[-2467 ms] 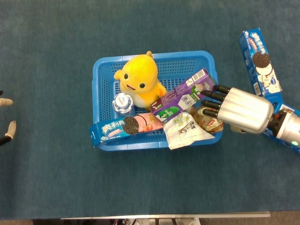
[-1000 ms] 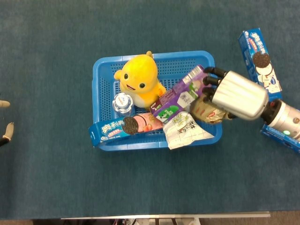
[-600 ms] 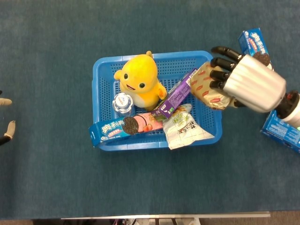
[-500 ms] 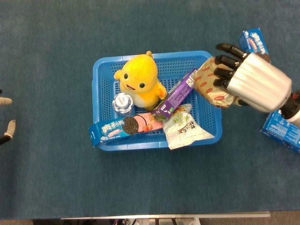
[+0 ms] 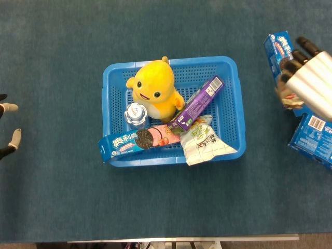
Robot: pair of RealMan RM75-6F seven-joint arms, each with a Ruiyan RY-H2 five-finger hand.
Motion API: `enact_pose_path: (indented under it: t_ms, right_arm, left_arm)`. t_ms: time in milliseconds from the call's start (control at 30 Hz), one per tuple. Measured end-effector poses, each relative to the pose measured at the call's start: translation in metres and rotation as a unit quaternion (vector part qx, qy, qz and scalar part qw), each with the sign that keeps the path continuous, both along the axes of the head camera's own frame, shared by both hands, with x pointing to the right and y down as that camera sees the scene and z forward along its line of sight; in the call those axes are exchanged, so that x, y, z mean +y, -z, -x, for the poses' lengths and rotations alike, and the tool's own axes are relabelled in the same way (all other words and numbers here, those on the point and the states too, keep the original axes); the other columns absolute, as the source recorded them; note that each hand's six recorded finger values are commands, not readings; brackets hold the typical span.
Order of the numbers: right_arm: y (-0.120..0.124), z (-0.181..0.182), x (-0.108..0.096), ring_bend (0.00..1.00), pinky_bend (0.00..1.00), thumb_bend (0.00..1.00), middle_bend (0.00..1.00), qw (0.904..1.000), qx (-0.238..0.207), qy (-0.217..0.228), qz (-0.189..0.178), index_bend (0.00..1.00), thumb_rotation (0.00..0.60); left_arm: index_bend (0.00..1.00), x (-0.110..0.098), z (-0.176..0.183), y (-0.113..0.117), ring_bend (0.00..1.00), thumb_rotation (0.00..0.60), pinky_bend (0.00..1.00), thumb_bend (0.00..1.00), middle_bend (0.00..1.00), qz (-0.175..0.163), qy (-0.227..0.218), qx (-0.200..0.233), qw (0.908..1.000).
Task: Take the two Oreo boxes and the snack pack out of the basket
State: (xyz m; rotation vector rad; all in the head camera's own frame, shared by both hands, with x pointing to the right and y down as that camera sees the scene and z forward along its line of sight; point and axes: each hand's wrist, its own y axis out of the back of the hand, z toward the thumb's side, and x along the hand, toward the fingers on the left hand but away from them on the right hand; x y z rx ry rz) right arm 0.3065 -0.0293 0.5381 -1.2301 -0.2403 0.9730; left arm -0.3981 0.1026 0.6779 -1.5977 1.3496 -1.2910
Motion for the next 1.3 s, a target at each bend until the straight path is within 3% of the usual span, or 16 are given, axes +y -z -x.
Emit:
enact_pose_path:
  t_ms: [133, 267, 400, 467, 600, 767, 867, 1100, 1300]
  right_arm:
    - [-0.011, -0.024, 0.0, 0.3, 0.24, 0.0, 0.43, 0.9955, 0.067, -0.061, 0.028, 0.51, 0.6]
    - [-0.024, -0.043, 0.002, 0.28, 0.24, 0.0, 0.41, 0.9846, 0.122, -0.11, 0.06, 0.48, 0.6]
    - [-0.038, -0.052, 0.007, 0.27, 0.24, 0.0, 0.39, 0.9734, 0.161, -0.134, 0.092, 0.47, 0.6]
    - [-0.044, -0.049, 0.009, 0.25, 0.24, 0.0, 0.36, 0.9712, 0.167, -0.134, 0.103, 0.42, 0.6]
    - [-0.045, -0.043, 0.009, 0.23, 0.24, 0.0, 0.28, 0.974, 0.149, -0.137, 0.102, 0.33, 0.6]
    - [-0.036, -0.045, 0.003, 0.23, 0.24, 0.0, 0.27, 0.9807, 0.094, -0.159, 0.064, 0.32, 0.6]
    - [-0.029, -0.058, 0.003, 0.23, 0.24, 0.0, 0.27, 0.9793, 0.064, -0.188, 0.037, 0.32, 0.6]
    - [-0.018, -0.105, 0.022, 0.23, 0.24, 0.0, 0.27, 0.9604, 0.031, -0.277, -0.005, 0.32, 0.6]
    - [-0.014, -0.136, 0.054, 0.23, 0.24, 0.0, 0.27, 0.9391, 0.014, -0.342, -0.036, 0.32, 0.6]
  left_arm:
    - [0.32, 0.001, 0.002, 0.0, 0.11, 0.6, 0.36, 0.34, 0.19, 0.002, 0.004, 0.0, 1.0]
    - [0.32, 0.002, 0.005, -0.002, 0.11, 0.6, 0.36, 0.34, 0.19, 0.005, 0.008, 0.0, 1.0]
    - [0.32, 0.004, 0.007, -0.004, 0.11, 0.6, 0.36, 0.34, 0.19, 0.007, 0.012, 0.002, 0.9999]
    - [0.32, 0.004, 0.008, -0.003, 0.11, 0.6, 0.36, 0.34, 0.19, 0.004, 0.013, 0.003, 0.9999]
    - [0.32, 0.002, 0.008, 0.004, 0.11, 0.6, 0.36, 0.34, 0.19, -0.009, 0.012, 0.005, 0.9999]
    - [0.32, -0.004, 0.01, 0.021, 0.11, 0.6, 0.36, 0.34, 0.19, -0.038, 0.009, 0.005, 0.9992]
    - [0.32, -0.008, 0.01, 0.032, 0.11, 0.6, 0.36, 0.34, 0.19, -0.053, 0.006, 0.004, 0.9985]
    - [0.32, -0.017, 0.009, 0.036, 0.11, 0.6, 0.36, 0.34, 0.2, -0.064, -0.004, 0.004, 0.9979]
    - [0.32, -0.028, 0.011, 0.038, 0.11, 0.6, 0.36, 0.34, 0.2, -0.077, -0.009, 0.004, 0.997]
